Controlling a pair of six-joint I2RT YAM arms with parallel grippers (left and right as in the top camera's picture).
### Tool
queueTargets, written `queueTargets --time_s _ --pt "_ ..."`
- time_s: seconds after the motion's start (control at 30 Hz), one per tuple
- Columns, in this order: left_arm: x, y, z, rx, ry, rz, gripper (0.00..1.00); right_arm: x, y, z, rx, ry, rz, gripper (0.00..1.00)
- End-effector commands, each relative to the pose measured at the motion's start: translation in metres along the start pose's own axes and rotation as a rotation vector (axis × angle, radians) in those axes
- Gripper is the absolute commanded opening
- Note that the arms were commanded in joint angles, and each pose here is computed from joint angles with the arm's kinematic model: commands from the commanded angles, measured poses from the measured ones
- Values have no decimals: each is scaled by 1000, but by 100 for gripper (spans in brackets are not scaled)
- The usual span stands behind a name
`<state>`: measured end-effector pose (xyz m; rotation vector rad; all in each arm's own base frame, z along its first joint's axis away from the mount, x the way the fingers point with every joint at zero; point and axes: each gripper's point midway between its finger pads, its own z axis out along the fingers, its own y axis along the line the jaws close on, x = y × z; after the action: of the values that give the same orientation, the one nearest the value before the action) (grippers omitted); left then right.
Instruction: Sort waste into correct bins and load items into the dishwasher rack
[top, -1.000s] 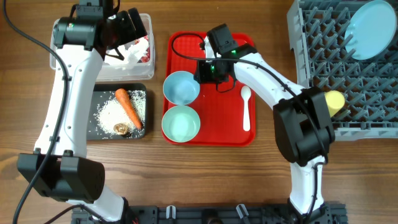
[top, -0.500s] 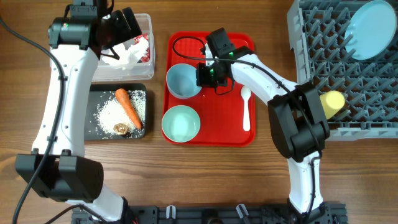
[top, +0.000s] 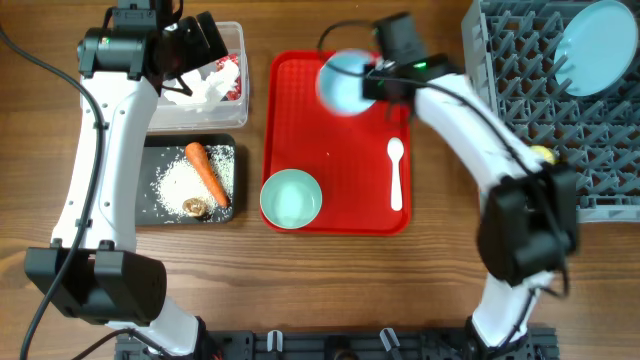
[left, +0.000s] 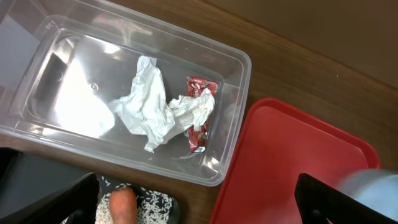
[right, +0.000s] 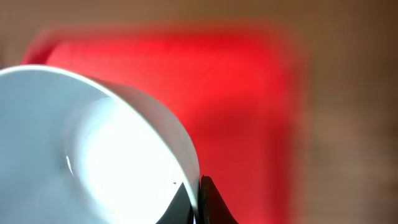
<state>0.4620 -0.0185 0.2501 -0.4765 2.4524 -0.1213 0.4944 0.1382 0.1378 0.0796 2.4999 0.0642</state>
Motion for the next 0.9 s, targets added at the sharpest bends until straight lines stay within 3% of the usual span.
queueTargets --time_s 0.0,0.17,0.3,0.5,0.87 --pt "0 3 2 -15 -2 -18 100 -82 -106 -73 489 -332 16 4" --pt "0 3 2 -15 -2 -18 100 -141 -169 -108 760 -550 4 4" --pt "0 3 2 -15 -2 -18 100 -168 -209 -119 911 -621 -50 4" --pt "0 3 2 -15 -2 -18 100 -177 -265 -107 1078 -573 -180 4" --pt "0 3 2 -15 -2 -18 100 -150 -304 -36 1107 -429 -277 4"
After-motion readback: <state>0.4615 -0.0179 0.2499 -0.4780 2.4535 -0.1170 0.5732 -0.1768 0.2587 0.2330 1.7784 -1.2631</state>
